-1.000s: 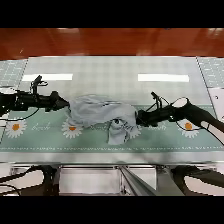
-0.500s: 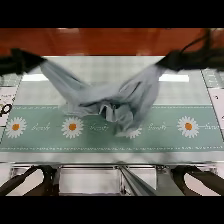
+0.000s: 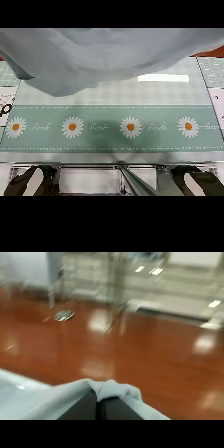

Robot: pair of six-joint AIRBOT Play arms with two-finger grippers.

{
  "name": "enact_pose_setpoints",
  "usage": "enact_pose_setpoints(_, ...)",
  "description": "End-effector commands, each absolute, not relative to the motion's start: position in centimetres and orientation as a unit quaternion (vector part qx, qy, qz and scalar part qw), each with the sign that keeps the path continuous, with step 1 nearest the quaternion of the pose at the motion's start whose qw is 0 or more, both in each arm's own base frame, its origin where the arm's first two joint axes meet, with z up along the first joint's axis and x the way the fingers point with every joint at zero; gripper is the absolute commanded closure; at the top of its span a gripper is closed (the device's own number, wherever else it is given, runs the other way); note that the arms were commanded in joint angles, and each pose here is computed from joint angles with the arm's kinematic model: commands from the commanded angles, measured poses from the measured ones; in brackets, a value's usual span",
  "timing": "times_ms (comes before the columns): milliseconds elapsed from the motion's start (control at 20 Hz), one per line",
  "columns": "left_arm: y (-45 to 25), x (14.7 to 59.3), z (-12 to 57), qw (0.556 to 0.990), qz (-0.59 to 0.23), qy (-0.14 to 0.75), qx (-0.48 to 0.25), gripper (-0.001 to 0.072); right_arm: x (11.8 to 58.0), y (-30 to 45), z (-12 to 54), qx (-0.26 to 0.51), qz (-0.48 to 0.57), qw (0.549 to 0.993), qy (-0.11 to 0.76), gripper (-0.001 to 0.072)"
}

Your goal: Fold the shirts.

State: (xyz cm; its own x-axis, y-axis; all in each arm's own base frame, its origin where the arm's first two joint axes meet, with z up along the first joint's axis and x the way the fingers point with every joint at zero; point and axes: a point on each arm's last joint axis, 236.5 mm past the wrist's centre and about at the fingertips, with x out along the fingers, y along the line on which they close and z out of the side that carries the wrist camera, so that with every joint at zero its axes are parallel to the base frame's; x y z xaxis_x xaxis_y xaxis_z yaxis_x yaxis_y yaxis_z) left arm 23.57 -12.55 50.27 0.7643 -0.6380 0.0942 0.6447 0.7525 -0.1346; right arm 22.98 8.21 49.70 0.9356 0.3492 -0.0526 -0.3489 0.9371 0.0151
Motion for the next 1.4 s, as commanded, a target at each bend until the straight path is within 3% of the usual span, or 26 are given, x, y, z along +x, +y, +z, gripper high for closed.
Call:
enact_pose_setpoints(0, -14.2, 17.4, 53.1, 0.95, -0.298, -0.086, -0.017, 0.0688, 16.2, 4.4, 52.6, -0.017, 0.085, 0.996, -0.039, 0.0688)
enact_pose_setpoints(200, -12.4, 14.5, 51.8, 0.977, -0.198, -0.08, 0.024, 0.0688, 13.5, 3.3, 50.4, -0.025, 0.059, 0.998, -0.002, 0.0688)
enact_pose_setpoints(400, -9.4, 15.8, 48.6, 0.99, -0.135, -0.024, 0.012, 0.0688, 16.2, 2.7, 45.2, -0.006, 0.051, 0.994, 0.093, 0.0688)
enact_pose_setpoints(600, -6.0, 24.3, 38.8, 0.978, -0.138, 0.115, -0.107, 0.0688, 23.4, 3.1, 36.8, 0.031, 0.063, 0.98, 0.187, 0.0688)
enact_pose_setpoints(850, -3.2, 34.0, 23.4, 0.926, -0.148, 0.262, -0.226, 0.0688, 33.3, 4.9, 23.4, 0.089, 0.1, 0.938, 0.319, 0.0688)
enact_pose_setpoints(1200, -2.4, 46.5, 11.2, 0.903, -0.111, 0.324, -0.26, 0.0687, 48.6, 4.2, 10.0, 0.167, 0.069, 0.905, 0.385, 0.0687)
enact_pose_setpoints(1350, -3.7, 49.6, 8.1, 0.89, -0.118, 0.349, -0.269, 0.0687, 53.1, 5.6, 7.1, 0.221, 0.084, 0.885, 0.402, 0.0687)
